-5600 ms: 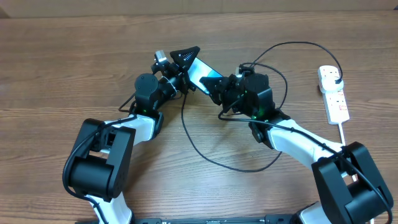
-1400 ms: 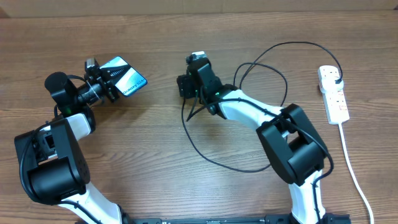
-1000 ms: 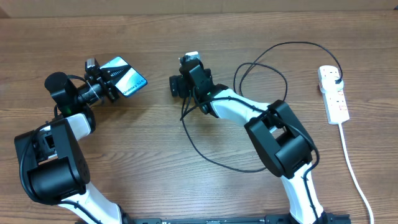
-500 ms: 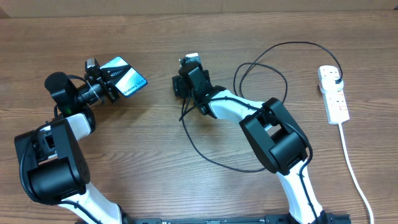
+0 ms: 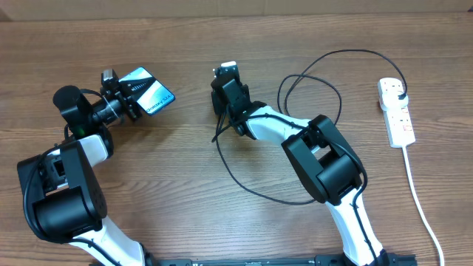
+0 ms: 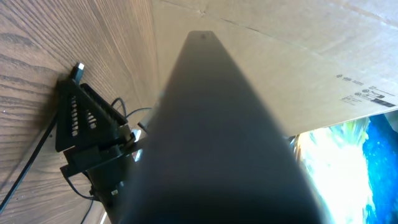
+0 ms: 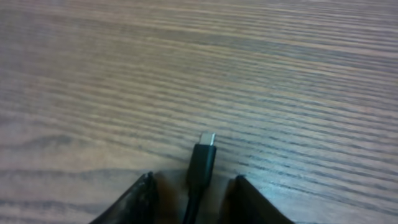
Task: Plug charger to phone and switch on socket
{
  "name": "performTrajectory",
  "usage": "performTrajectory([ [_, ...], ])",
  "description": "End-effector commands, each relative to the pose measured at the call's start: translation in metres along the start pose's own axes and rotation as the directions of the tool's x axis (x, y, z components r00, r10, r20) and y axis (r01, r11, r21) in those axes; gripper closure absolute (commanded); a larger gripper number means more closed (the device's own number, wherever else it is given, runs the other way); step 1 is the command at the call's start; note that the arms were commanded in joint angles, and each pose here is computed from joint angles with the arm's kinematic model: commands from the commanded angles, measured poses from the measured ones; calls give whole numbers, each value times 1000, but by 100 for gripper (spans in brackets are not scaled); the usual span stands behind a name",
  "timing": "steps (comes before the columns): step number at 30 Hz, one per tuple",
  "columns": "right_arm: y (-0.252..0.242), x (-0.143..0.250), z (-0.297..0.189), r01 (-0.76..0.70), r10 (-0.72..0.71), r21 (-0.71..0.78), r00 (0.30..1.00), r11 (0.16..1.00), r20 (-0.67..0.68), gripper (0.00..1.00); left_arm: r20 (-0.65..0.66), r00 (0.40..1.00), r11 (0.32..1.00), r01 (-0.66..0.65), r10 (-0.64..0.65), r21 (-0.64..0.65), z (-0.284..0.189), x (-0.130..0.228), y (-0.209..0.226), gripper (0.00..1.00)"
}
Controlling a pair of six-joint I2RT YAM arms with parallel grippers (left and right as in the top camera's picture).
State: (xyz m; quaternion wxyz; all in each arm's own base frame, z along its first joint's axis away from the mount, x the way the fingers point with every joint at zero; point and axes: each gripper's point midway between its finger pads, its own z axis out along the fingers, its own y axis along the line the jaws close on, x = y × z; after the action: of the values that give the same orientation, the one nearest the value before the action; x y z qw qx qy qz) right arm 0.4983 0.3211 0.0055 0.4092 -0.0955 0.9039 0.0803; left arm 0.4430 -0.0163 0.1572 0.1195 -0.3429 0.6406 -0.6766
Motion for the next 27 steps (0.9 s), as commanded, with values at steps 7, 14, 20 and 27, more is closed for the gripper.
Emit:
performTrajectory([
  [7, -12, 12, 12, -11, 12, 32, 999, 999, -29, 87, -17, 998, 998, -57, 57, 11, 0, 0, -12, 96],
  [14, -20, -8, -15, -194, 178, -46, 957, 980, -230, 96, -18, 992, 992, -122, 122, 11, 1, 1, -12, 96],
  [20, -40, -40, -74, -329, 253, -166, 897, 930, -362, 96, -36, 992, 992, -121, 120, -28, 7, 4, 4, 96],
  [27, -36, -44, -168, -238, 88, -282, 884, 929, -459, 96, -114, 978, 981, -183, 175, -63, 35, 28, 21, 96],
])
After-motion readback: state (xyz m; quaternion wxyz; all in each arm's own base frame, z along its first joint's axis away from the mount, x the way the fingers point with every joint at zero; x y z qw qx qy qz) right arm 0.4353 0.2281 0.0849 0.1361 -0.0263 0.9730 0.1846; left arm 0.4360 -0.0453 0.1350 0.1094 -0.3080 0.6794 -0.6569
